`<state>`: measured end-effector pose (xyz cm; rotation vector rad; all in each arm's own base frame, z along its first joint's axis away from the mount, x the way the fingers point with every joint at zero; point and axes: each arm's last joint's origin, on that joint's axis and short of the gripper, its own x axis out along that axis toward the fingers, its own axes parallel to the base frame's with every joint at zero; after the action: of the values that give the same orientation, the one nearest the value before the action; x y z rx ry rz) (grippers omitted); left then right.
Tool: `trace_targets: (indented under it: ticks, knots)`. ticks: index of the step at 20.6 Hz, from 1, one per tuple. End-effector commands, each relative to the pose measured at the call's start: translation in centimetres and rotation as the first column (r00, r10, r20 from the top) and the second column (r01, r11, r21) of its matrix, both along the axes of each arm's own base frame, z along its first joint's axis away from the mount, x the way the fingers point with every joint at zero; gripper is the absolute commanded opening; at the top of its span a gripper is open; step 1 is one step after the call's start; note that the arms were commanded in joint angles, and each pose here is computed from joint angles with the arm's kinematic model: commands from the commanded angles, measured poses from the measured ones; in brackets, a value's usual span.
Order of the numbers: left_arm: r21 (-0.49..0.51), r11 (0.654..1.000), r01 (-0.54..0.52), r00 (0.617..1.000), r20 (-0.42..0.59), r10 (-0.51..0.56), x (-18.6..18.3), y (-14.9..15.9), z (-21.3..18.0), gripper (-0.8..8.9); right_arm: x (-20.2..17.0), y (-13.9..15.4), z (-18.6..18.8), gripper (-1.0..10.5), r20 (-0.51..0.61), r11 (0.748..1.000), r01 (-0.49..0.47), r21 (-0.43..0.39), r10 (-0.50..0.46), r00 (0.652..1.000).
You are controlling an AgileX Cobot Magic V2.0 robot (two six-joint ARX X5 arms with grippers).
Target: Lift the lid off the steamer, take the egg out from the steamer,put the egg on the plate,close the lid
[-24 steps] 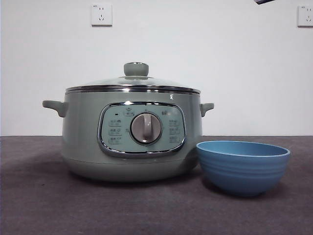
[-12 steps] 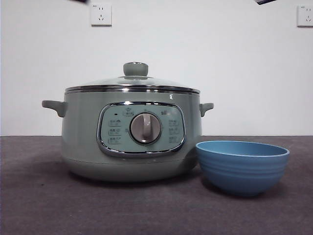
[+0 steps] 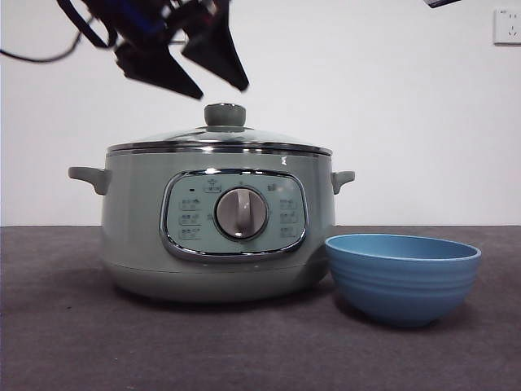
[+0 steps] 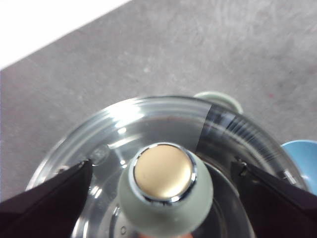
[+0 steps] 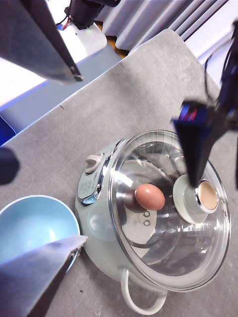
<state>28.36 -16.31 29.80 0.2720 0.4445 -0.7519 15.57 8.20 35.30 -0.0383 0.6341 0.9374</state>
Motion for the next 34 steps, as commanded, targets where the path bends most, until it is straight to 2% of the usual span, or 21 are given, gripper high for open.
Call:
trace_targets:
  ticks: [1, 5, 9, 14, 17, 21, 26, 34]
  knots:
    - [0.009, 1.000, 0.005, 1.000, 0.000, -0.005, 0.7, -0.5, -0.9, 4.72, 0.0, 0.0, 0.1, 5.4, 0.006, 1.000, 0.000, 0.004, 0.000, 1.000]
    - [0.005, 1.000, 0.002, 1.000, -0.004, -0.002, 1.2, -0.8, -1.5, 4.71, 0.0, 0.0, 0.1, 5.4, 0.006, 1.000, 0.000, 0.004, 0.000, 1.000]
    - [0.013, 1.000, 0.003, 1.000, -0.024, -0.003, 1.3, -0.8, -1.9, 3.77, 0.0, 0.0, 0.1, 5.4, 0.007, 1.000, 0.000, 0.004, 0.000, 1.000]
    - [0.017, 1.000, 0.009, 0.999, -0.032, -0.008, 1.2, -1.0, -2.0, 3.55, 0.0, 0.0, 0.1, 5.4, 0.007, 1.000, 0.000, 0.004, 0.000, 1.000]
    - [0.015, 1.000, 0.014, 0.999, -0.044, -0.014, 1.1, -1.1, -2.1, 1.22, 0.0, 0.0, 0.1, 5.4, 0.007, 1.000, 0.000, 0.004, 0.000, 1.000]
    - [0.013, 1.000, 0.016, 0.999, -0.044, -0.016, 1.1, -1.1, -2.0, -0.12, 0.0, 0.0, 0.1, 5.4, 0.007, 1.000, 0.000, 0.004, 0.000, 1.000]
    - [-0.012, 1.000, 0.006, 0.999, -0.035, -0.007, 0.8, -1.0, -1.4, -0.08, 0.0, 0.0, 0.1, 5.4, 0.007, 1.000, 0.000, 0.004, 0.000, 1.000]
    - [-0.109, 0.994, -0.005, 0.995, 0.099, 0.016, -2.7, 1.1, 4.3, -0.08, 0.1, 0.0, 0.2, 5.4, 0.029, 1.000, 0.022, -0.005, -0.022, 0.999]
